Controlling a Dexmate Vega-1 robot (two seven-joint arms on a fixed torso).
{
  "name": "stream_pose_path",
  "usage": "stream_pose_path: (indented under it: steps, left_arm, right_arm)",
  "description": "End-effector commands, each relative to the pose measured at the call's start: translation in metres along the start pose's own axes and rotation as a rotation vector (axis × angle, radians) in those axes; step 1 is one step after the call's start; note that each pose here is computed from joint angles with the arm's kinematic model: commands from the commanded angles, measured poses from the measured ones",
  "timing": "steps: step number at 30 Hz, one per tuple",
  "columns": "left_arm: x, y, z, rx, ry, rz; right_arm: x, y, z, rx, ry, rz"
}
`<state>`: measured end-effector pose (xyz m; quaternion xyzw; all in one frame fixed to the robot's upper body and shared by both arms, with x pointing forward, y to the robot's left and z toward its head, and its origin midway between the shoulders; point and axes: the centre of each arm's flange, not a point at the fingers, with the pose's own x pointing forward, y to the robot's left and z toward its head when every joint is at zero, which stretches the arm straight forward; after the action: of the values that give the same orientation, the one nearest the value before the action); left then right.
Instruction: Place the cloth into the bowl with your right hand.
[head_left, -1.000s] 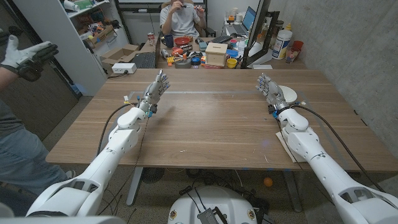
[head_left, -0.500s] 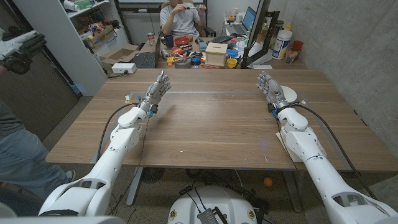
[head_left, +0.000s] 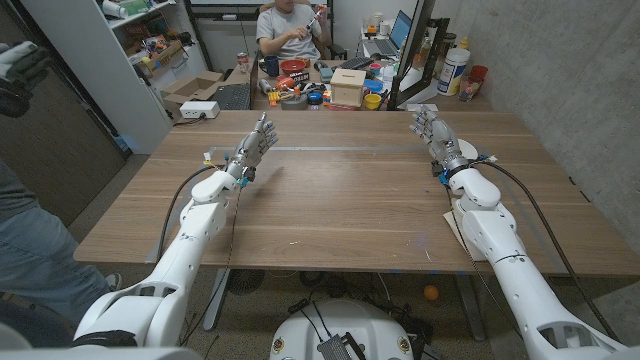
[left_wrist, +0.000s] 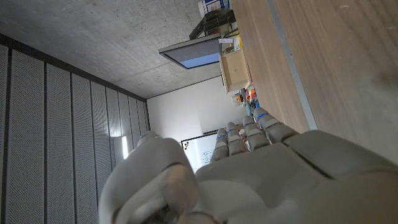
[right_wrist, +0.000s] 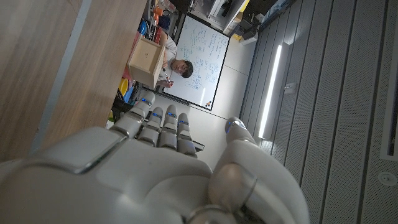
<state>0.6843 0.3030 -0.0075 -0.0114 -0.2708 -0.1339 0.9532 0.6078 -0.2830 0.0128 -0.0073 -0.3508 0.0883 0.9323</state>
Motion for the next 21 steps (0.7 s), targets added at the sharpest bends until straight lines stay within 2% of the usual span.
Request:
stream_pose_path:
  steps: [1, 12, 15, 21]
  left_arm:
    - [0.008, 0.003, 0.014, 0.026, -0.018, -0.013]
    - [0.014, -0.002, 0.015, 0.029, -0.005, -0.035]
    - [0.015, -0.003, 0.016, -0.010, -0.009, -0.055]
    - [0.016, -0.005, 0.026, 0.003, -0.030, -0.060]
  right_arm:
    - [-0.027, -0.004, 0.020, -0.064, -0.027, 0.017]
    - [-0.061, -0.013, 0.030, -0.121, -0.018, -0.001]
    - [-0.069, -0.013, 0.031, -0.136, -0.011, 0.003]
    - [-0.087, -0.017, 0.032, -0.163, -0.001, -0.006]
